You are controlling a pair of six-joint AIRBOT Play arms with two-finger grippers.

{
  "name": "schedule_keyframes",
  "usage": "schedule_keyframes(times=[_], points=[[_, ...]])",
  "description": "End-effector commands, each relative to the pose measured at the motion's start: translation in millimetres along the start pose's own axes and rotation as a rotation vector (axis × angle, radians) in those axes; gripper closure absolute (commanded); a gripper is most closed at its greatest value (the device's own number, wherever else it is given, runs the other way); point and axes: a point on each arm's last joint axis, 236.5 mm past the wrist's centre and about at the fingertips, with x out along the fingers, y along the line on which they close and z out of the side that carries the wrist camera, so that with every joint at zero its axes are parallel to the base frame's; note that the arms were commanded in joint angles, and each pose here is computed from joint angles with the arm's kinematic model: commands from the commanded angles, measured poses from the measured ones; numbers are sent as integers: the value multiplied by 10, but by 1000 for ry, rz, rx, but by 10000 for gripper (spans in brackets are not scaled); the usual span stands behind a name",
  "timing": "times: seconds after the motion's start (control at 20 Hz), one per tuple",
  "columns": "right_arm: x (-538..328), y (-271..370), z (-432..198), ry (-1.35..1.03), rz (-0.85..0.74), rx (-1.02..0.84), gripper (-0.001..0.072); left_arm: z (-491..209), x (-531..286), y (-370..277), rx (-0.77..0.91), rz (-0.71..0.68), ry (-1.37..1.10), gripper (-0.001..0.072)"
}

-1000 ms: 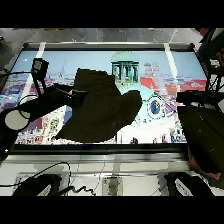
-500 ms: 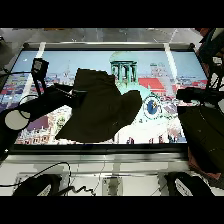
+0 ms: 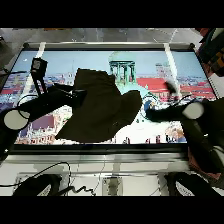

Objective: Fold the clothes and pants, and hang the long-sleeved shirts on hangers.

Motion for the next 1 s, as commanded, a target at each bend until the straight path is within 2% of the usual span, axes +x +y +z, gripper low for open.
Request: schedule_keyframes(times=[0.0,0.05,0.2,0.35,0.65,0.75,0.8,0.85,0.9,0.95], points=[[657,437,-617,105,115,109,238,-86,-15,200,119,78,41,8],[821,511,-721,115,118,151,149,-101,-20,250,151,98,50,7],[1226,634,-1035,227,110,248,151,-108,-22,273,167,107,55,8],[1519,665,-1074,284,118,401,157,-107,-22,273,167,108,55,8],[1784,789,-746,242,128,410,168,-107,-21,275,167,108,54,8],[1892,784,-734,257,118,431,310,-107,-21,276,167,108,54,8],[1922,797,-722,260,121,442,345,-107,-21,276,167,108,54,7],[1934,818,-677,249,127,445,345,-107,-21,276,167,108,54,8],[1934,842,-599,223,136,441,398,-105,-21,275,167,108,54,7],[1925,883,-517,202,147,434,539,-97,-21,277,167,109,50,8]])
